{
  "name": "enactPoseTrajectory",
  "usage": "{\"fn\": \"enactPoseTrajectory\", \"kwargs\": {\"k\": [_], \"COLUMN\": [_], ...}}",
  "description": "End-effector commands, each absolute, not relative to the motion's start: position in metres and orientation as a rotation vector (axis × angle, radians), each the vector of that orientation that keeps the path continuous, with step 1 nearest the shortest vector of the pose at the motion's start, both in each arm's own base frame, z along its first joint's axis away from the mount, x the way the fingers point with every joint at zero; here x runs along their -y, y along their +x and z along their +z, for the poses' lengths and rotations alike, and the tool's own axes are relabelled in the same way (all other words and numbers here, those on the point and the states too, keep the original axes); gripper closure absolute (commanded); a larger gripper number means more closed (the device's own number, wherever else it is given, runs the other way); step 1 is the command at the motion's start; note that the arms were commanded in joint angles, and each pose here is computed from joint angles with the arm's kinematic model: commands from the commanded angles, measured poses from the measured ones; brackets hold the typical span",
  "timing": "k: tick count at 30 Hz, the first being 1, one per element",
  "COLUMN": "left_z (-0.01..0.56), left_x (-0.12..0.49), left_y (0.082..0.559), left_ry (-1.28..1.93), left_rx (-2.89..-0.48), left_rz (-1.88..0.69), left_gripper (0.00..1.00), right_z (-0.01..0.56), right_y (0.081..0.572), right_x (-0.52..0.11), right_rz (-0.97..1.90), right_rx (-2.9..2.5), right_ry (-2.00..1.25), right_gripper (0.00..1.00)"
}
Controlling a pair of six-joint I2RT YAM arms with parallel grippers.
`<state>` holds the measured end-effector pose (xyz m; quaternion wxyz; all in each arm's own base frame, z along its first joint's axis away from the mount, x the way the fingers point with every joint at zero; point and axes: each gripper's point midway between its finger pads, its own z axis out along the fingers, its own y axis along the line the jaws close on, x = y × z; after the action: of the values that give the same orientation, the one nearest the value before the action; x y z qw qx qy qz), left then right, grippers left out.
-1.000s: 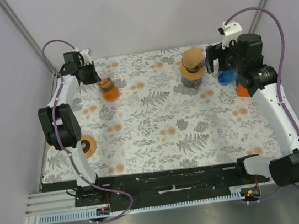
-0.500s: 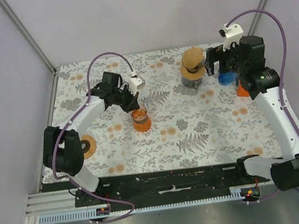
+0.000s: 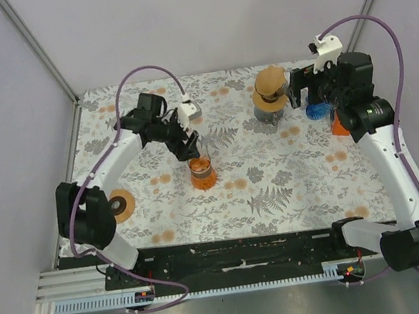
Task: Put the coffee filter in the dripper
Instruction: Move the coffee server to the center of the board, then pick up the dripper holder from the center of the board.
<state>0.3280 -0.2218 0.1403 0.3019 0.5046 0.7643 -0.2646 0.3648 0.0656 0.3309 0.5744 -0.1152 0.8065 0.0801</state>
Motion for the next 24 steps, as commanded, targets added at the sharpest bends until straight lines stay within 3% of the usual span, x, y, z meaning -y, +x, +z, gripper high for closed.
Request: {"fn": "enactPoseTrajectory", "kwargs": {"k": [1, 6, 12, 13, 14, 15, 17, 24], "left_z": [0.236, 0.247, 0.188, 0.178, 0.165, 0.152, 0.131, 0.103], "left_x": [0.186, 0.083, -0.061, -0.075, -0.087, -0.096, -0.102, -0.076], "left_y": [0.342, 0.343, 0.304, 0.297, 0.288, 0.279, 0.265, 0.242], "left_ry": [1.18, 0.93, 0.644, 0.6, 0.564, 0.537, 0.517, 0.61], "left_rx": [-1.938, -2.157, -2.488, -2.528, -2.574, -2.63, -2.713, -2.648], "left_rz": [-0.651, -0.397, -0.081, -0.051, -0.031, -0.014, 0.009, -0.079], "left_gripper": [0.1, 0.08, 0.08, 0.14, 0.27, 0.42, 0.51, 0.48], "right_z": [0.344, 0.34, 0.295, 0.29, 0.282, 0.272, 0.265, 0.265], "right_y": [0.358, 0.346, 0.322, 0.319, 0.314, 0.311, 0.309, 0.308], "right_x": [-0.072, -0.072, -0.109, -0.114, -0.118, -0.12, -0.12, -0.123], "right_rz": [0.233, 0.27, 0.552, 0.585, 0.603, 0.608, 0.595, 0.579], "right_rx": [-1.853, -1.877, -1.974, -1.974, -1.985, -2.0, -2.007, -1.991], "right_ry": [-0.277, -0.205, -0.198, -0.211, -0.221, -0.226, -0.244, -0.27], "right_gripper": [0.02, 0.02, 0.02, 0.02, 0.02, 0.02, 0.02, 0.02]}}
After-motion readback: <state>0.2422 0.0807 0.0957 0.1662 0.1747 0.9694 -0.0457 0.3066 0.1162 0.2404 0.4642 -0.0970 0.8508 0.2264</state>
